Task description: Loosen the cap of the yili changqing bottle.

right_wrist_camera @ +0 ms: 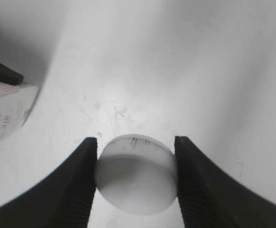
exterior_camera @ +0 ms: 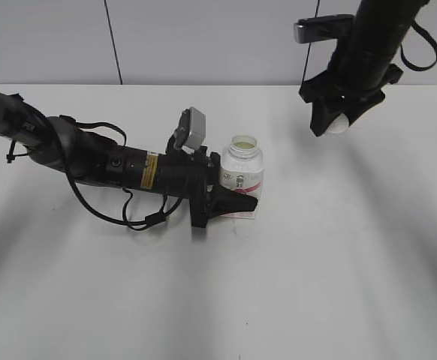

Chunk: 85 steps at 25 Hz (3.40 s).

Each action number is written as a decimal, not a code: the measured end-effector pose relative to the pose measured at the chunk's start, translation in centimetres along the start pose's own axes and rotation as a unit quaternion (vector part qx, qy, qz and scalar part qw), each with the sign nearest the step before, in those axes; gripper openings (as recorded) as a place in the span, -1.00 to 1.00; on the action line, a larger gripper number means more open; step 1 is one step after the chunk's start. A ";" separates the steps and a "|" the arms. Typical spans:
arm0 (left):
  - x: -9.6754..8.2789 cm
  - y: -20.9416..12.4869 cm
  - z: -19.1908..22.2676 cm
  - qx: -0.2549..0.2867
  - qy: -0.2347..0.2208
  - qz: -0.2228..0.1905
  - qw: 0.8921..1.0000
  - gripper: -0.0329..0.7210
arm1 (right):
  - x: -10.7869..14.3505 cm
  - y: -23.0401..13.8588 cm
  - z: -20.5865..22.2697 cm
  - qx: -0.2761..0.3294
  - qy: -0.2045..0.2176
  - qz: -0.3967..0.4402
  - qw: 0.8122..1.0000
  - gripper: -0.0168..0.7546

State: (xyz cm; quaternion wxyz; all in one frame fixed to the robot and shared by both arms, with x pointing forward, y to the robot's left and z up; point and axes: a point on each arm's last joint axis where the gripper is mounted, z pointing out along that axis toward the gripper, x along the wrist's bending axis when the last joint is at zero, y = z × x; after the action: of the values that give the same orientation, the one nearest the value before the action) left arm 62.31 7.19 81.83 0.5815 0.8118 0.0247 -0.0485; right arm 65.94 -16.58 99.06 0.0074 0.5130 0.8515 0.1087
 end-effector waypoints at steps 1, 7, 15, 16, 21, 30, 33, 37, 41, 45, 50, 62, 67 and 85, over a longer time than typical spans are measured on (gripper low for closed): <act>0.0 0.0 0.0 0.000 0.000 0.000 1.000 0.13 | -0.8 -0.4 0.3 0.002 0.004 0.018 1.000 0.06; 0.0 0.0 0.0 0.000 0.000 0.000 1.000 0.13 | -3.5 -2.8 3.1 0.012 0.023 0.086 0.996 0.06; 0.0 0.0 0.0 0.000 0.000 0.000 1.000 0.13 | -4.2 -5.3 6.2 0.022 0.016 0.116 0.993 0.05; 0.0 0.0 0.0 0.000 0.000 0.000 1.000 0.13 | -4.1 -5.5 6.5 0.021 0.015 0.117 0.993 0.05; 0.0 0.0 0.0 0.000 0.000 0.000 1.000 0.13 | -4.2 -6.0 7.3 0.012 0.007 0.126 0.992 0.05; 0.0 0.0 0.0 0.000 -0.001 0.000 1.000 0.13 | -4.4 -6.4 7.6 0.023 -0.005 0.132 0.991 0.05; 0.0 0.0 0.0 0.001 -0.001 0.001 1.000 0.13 | -4.5 -6.6 8.3 0.036 -0.002 0.134 0.990 0.05; 0.0 0.0 0.0 0.000 -0.001 0.001 1.000 0.13 | -4.5 -6.7 8.7 0.040 -0.001 0.136 0.990 0.05; 0.0 0.0 0.0 0.000 -0.001 0.001 1.000 0.13 | -4.5 -6.7 8.7 0.040 -0.001 0.136 0.990 0.05; 0.0 0.0 0.0 0.000 -0.002 0.001 1.000 0.13 | -4.5 -6.7 8.7 0.041 -0.001 0.137 0.990 0.05; 0.0 0.0 0.0 0.001 -0.002 0.001 1.000 0.13 | -4.5 -6.7 8.7 0.041 -0.001 0.139 0.989 0.34; 0.0 0.0 0.0 0.001 -0.001 0.001 1.000 0.13 | -4.4 -5.7 7.2 0.058 0.013 0.149 0.987 0.51; 0.0 0.0 0.0 0.000 -0.002 0.001 1.000 0.13 | -4.5 -4.2 5.0 0.060 0.012 0.136 0.989 0.51; -0.1 2.2 -0.6 -0.017 -0.007 0.010 1.000 0.49 | -4.6 -2.9 3.2 0.049 0.012 0.130 0.990 0.51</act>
State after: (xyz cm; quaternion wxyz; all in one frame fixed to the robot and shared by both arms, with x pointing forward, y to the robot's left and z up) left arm 62.40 7.08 84.09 0.5955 0.8018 0.0136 -0.0480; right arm 65.93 -21.34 94.96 -0.0425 0.6175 0.7820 0.0732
